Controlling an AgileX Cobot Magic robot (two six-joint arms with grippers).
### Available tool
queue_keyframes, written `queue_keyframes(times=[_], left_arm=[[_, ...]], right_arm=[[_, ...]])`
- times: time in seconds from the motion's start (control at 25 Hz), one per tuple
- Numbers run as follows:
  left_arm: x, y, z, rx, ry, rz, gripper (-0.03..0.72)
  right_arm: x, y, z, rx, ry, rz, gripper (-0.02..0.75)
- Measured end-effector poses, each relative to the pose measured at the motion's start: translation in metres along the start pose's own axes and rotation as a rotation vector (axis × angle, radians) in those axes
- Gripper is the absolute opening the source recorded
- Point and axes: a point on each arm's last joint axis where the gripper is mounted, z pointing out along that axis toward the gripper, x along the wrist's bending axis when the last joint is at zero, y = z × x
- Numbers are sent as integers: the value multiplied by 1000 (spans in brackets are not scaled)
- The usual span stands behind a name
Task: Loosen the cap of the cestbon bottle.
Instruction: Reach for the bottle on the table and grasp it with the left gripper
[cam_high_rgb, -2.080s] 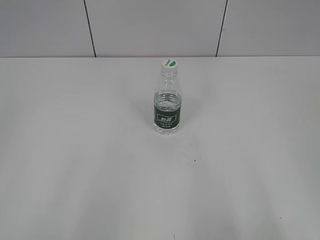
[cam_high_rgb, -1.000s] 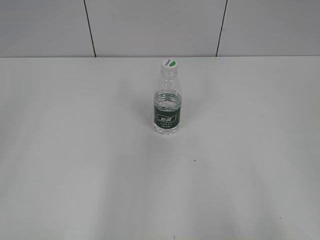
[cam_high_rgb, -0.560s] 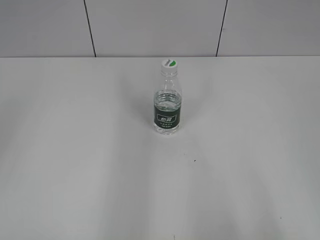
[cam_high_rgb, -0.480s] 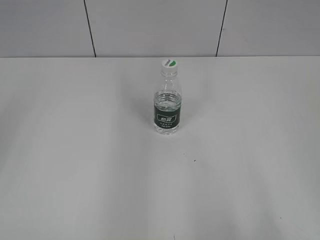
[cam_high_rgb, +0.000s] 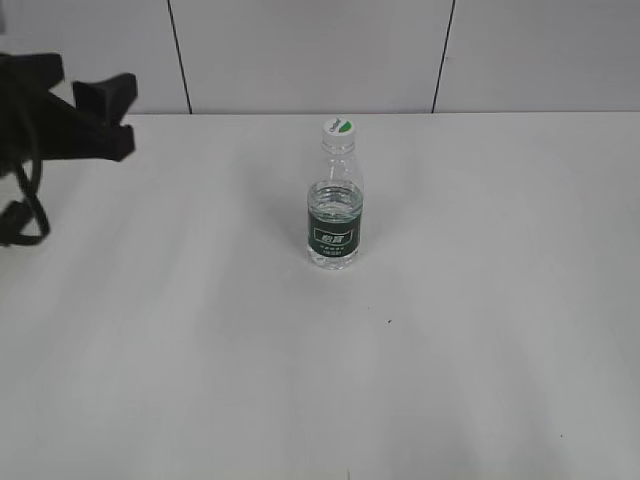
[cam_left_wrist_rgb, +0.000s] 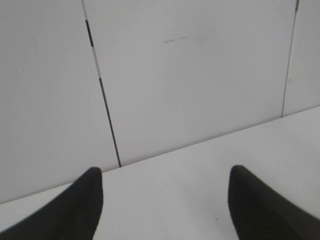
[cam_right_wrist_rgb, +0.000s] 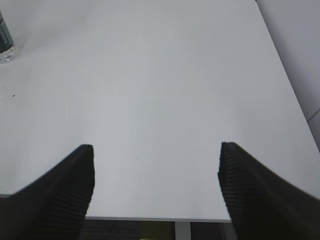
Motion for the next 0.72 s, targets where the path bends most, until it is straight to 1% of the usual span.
queue_keyframes(times=[0.08, 0.16, 0.32, 0.4, 0.56, 0.64, 0.72], left_arm=[[-8, -17, 10, 3, -42, -7, 475], [-15, -37, 19, 12, -82, -41, 475], [-28, -69, 27, -7, -177, -101, 475], [-35, -81, 29, -19, -245, -102, 475], [-49, -107, 30, 42, -365, -84, 475], [-52, -114, 30, 64, -400, -80, 475], [-54, -118, 30, 73, -412, -79, 475]], right_arm=[[0, 0, 0, 0, 0, 0, 589], [0, 0, 0, 0, 0, 0, 589], [0, 0, 0, 0, 0, 0, 589], [0, 0, 0, 0, 0, 0, 589], [0, 0, 0, 0, 0, 0, 589], [0, 0, 0, 0, 0, 0, 589], [0, 0, 0, 0, 0, 0, 589]])
